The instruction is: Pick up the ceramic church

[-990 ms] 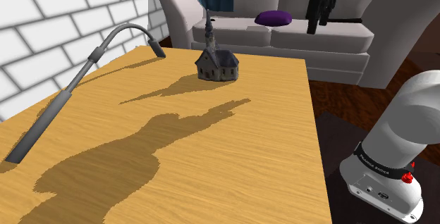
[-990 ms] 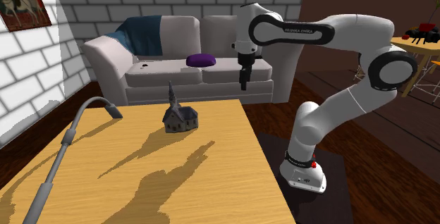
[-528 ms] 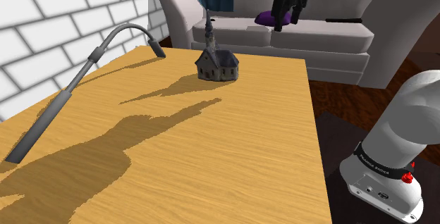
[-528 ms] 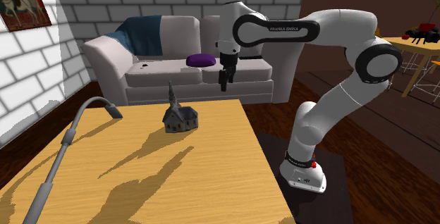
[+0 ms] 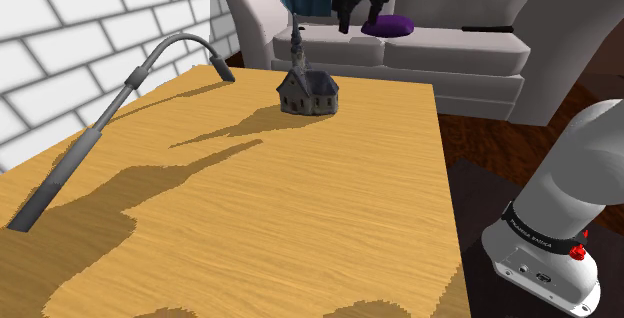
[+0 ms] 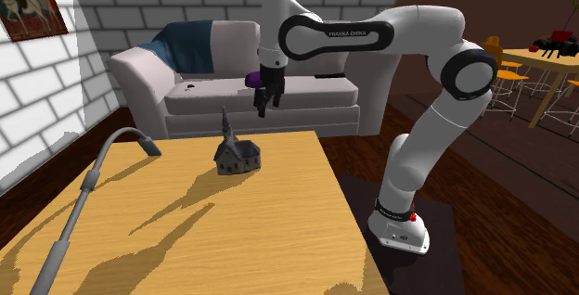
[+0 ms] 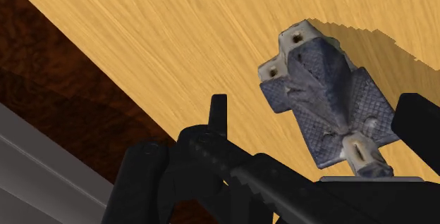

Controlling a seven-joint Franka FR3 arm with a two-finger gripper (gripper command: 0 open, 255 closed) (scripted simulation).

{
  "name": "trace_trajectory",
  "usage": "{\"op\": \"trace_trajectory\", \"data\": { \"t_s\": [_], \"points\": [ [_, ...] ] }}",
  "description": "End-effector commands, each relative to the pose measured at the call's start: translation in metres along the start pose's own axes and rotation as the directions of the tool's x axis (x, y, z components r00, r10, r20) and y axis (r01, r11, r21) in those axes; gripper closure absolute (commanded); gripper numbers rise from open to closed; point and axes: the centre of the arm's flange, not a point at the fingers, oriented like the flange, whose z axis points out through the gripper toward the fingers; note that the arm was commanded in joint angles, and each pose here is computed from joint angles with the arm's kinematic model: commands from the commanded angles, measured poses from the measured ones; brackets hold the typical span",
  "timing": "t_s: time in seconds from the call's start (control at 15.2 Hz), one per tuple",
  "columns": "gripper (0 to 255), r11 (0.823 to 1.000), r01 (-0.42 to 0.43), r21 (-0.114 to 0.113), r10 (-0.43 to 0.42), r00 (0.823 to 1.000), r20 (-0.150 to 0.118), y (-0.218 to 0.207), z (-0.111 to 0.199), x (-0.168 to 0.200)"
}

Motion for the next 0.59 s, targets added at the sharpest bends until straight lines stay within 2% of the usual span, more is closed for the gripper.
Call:
{"op": "trace_trajectory", "data": {
  "t_s": [0.0, 0.53],
  "points": [
    [0, 1.000, -0.020, 0.005, 0.020, 1.000, -0.024, -0.015, -0.004, 0.013],
    [0, 0.996, -0.089, 0.024, 0.091, 0.989, -0.116, -0.073, -0.022, 0.084]
  ]
}}
